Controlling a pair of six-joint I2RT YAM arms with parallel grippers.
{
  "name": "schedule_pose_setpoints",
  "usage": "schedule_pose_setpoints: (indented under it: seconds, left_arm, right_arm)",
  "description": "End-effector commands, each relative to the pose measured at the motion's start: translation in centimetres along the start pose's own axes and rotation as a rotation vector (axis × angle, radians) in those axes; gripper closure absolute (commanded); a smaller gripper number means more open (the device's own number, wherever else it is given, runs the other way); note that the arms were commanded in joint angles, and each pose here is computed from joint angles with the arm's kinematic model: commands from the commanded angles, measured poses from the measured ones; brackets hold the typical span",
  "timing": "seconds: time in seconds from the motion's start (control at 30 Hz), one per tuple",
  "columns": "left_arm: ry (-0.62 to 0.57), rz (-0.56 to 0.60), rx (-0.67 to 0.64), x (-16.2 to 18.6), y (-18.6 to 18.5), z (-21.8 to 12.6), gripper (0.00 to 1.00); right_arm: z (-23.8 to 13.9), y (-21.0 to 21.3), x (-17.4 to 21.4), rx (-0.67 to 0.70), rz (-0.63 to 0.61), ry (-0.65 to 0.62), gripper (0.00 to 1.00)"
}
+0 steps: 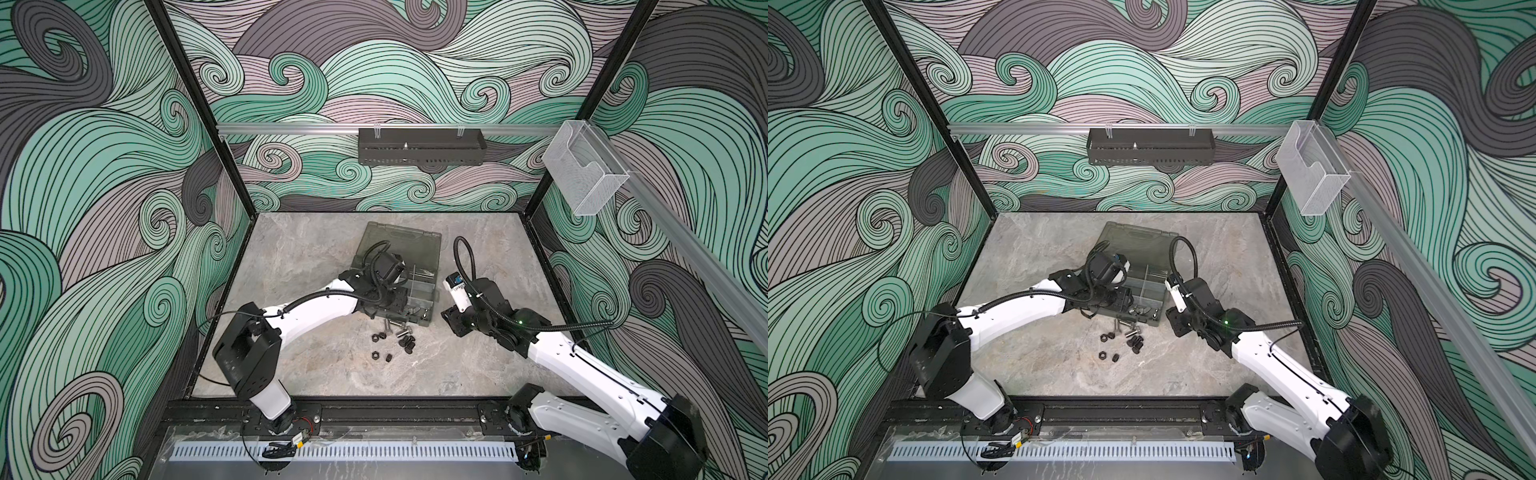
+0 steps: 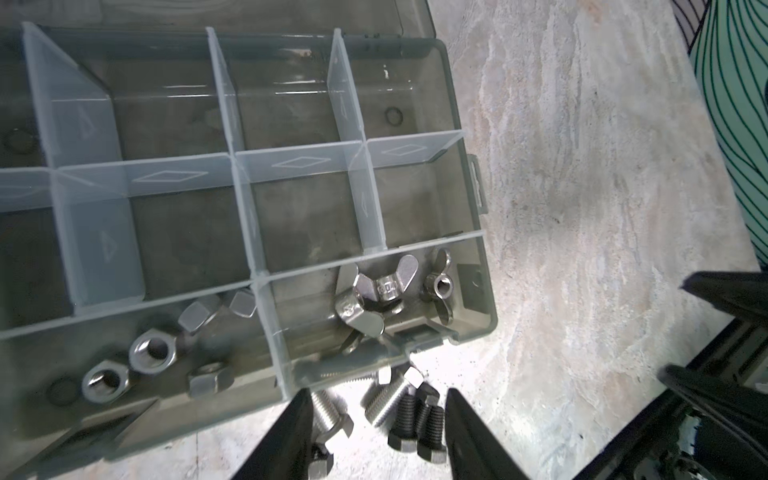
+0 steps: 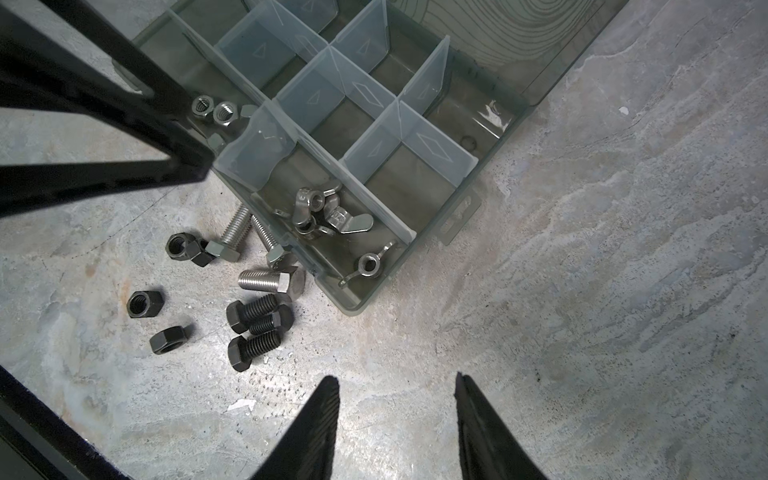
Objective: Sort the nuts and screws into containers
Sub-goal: 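Draw the left gripper back toward the robot while the right gripper moves to the pile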
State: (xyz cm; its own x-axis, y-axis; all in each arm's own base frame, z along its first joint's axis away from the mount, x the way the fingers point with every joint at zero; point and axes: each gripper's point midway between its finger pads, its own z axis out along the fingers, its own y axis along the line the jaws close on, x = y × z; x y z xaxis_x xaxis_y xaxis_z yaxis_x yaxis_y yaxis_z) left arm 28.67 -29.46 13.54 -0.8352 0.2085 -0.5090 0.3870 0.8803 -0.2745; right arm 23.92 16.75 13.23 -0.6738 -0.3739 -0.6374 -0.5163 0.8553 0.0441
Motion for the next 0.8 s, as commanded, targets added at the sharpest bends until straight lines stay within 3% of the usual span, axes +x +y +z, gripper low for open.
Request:
schedule_pose_setpoints:
  seconds: [0.0, 0.27, 0.77]
  left_arm:
    - [-0.066, -0.049, -0.036, -0.6, 1.7, -2.0, 0.45]
    - [-0.149, -0.108, -0.083, 1.5, 4.7, -5.5, 0.43]
    - [-0.145, -0.195, -0.157, 7.1, 8.5, -7.0, 0.41]
  right_arm:
    - [0.6, 0.3, 0.9, -0.025, 0.031, 0.032, 0.54]
    - [1.7, 1.3, 1.6, -0.073, 0.063, 0.070, 0.55]
    - [4.6, 6.7, 4.6, -0.135, -0.008, 0.182, 0.55]
